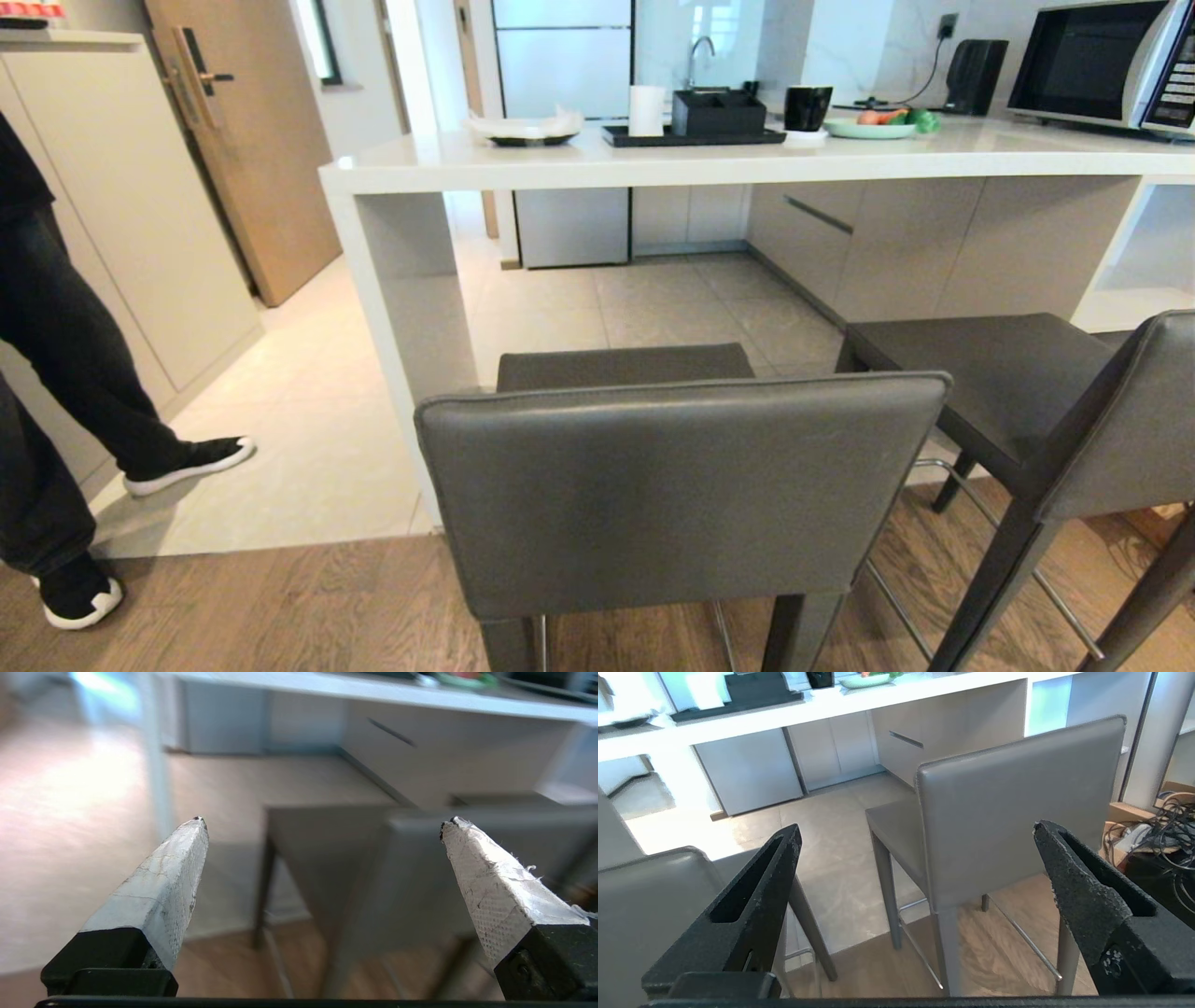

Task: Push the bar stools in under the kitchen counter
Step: Push the gray chair back under the dining table

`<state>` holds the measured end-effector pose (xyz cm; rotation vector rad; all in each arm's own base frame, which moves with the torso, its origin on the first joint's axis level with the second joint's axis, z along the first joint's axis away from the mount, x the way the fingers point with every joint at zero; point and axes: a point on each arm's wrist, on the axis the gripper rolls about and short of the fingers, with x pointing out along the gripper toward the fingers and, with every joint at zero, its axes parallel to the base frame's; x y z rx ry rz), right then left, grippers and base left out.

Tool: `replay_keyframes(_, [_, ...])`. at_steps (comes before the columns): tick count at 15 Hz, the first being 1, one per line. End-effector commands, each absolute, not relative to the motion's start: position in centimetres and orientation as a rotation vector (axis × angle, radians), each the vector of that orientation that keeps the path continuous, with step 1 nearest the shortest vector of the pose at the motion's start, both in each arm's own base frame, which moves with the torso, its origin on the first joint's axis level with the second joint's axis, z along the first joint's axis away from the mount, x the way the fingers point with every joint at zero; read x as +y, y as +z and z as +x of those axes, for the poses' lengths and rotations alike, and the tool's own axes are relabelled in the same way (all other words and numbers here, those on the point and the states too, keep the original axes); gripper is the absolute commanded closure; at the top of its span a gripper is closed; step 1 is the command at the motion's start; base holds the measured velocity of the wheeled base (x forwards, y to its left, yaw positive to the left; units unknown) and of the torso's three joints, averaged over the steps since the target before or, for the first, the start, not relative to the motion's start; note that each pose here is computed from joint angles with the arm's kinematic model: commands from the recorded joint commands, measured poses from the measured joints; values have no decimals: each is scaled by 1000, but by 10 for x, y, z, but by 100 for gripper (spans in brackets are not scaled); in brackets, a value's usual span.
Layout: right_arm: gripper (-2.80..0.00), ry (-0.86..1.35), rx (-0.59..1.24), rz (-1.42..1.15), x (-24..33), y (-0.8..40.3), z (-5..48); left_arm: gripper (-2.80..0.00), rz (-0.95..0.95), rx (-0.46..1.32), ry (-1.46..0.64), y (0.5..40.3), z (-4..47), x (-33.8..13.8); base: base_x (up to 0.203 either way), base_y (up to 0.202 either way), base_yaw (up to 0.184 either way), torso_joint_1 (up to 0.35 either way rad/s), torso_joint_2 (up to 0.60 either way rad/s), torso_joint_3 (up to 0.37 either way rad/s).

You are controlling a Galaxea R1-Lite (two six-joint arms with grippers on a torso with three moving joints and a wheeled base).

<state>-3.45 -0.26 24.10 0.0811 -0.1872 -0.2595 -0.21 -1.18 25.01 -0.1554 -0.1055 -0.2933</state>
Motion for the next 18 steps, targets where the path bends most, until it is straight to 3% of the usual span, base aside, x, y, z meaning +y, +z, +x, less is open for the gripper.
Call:
replay_keyframes(1, [-280,-248,-195,82,-3,242,-42,-280,-155,-120,-395,254,-13,-13,0,0,0,0,0,0])
replay_keyframes(4, [-280,-248,-196,46,-2,228,-56,-280,-150,-62,-638,241,-46,-6,0,0,0,0,0,0])
replay_keyframes(6, [-280,-238,-190,41,-3,223,-58,-280,-116,32,-531,226,-55,2,0,0,0,0,0,0])
replay_keyframes(13, [-280,-245,-167,37,-3,226,-53,-280,-97,-61,-119,231,-62,-4,0,0,0,0,0,0])
replay_keyframes(15, [-280,-242,-160,34,-3,223,-51,-280,-79,-90,-177,225,-70,-9,0,0,0,0,0,0])
replay_keyframes(18, [-280,-234,-138,34,-3,209,-49,-280,-62,-58,-317,176,-71,-8,0,0,0,0,0,0])
